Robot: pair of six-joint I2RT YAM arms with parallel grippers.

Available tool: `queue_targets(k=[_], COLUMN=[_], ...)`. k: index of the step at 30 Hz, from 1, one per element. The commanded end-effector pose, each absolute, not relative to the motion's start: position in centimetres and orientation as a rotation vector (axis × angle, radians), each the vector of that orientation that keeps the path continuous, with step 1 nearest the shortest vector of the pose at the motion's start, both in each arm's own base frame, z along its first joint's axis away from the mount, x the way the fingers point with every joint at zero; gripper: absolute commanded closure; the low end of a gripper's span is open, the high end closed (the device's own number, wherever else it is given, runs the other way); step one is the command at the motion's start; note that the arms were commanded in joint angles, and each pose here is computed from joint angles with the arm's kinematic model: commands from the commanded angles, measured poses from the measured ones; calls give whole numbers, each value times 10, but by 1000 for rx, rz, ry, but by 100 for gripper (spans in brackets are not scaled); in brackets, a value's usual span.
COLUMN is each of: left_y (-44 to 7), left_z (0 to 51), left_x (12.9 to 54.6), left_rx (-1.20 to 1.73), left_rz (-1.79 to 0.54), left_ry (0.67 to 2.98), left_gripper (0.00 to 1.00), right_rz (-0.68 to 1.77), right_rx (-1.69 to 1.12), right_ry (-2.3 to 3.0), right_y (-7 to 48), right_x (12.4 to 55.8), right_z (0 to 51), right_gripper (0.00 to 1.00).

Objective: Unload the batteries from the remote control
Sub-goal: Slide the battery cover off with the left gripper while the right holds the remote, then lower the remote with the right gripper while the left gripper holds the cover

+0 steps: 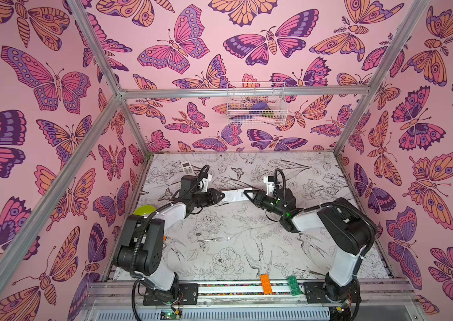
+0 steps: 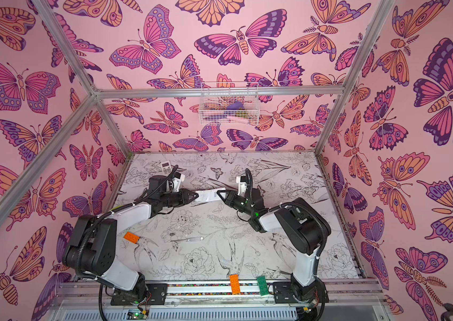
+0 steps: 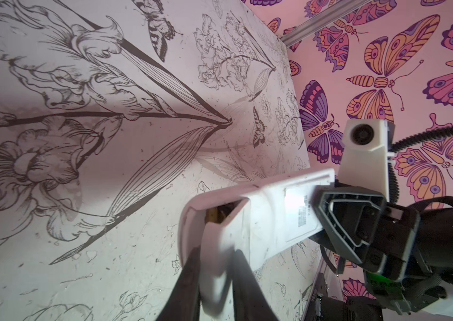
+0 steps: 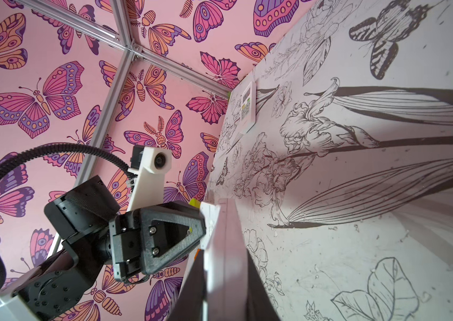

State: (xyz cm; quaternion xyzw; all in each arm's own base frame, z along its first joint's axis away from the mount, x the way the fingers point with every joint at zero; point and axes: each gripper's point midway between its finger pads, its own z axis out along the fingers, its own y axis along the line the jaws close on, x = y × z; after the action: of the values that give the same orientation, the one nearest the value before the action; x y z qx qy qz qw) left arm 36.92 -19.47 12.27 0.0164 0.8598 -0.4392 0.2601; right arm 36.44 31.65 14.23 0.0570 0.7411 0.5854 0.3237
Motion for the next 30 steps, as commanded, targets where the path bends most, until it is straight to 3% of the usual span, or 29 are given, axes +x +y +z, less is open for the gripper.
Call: queue_targets(k=[1,11,17,25,30], left_y=[-201,-192,-185,-167,-154], left_z=[130,141,149,163,160], left_x=[363,366,368,370,372], left_rx=[123,102,126,112,158], left_rz=[-1205,-1212,-1192,-1173,-1042], left_ry=[2308,2283,2253,2216,2223], left_gripper=[78,89,100,100,100], right_rz=[1595,1560,1536,1490,1442], right_rx=[67,86,117,161,144], right_ry=[1838,1850,1854,1884,1940], right_y=[321,308,296,270,262], right_x=[361,363,368,370,366], right_z=[176,171,164,146,133], right_gripper=[100,100,100,100,100])
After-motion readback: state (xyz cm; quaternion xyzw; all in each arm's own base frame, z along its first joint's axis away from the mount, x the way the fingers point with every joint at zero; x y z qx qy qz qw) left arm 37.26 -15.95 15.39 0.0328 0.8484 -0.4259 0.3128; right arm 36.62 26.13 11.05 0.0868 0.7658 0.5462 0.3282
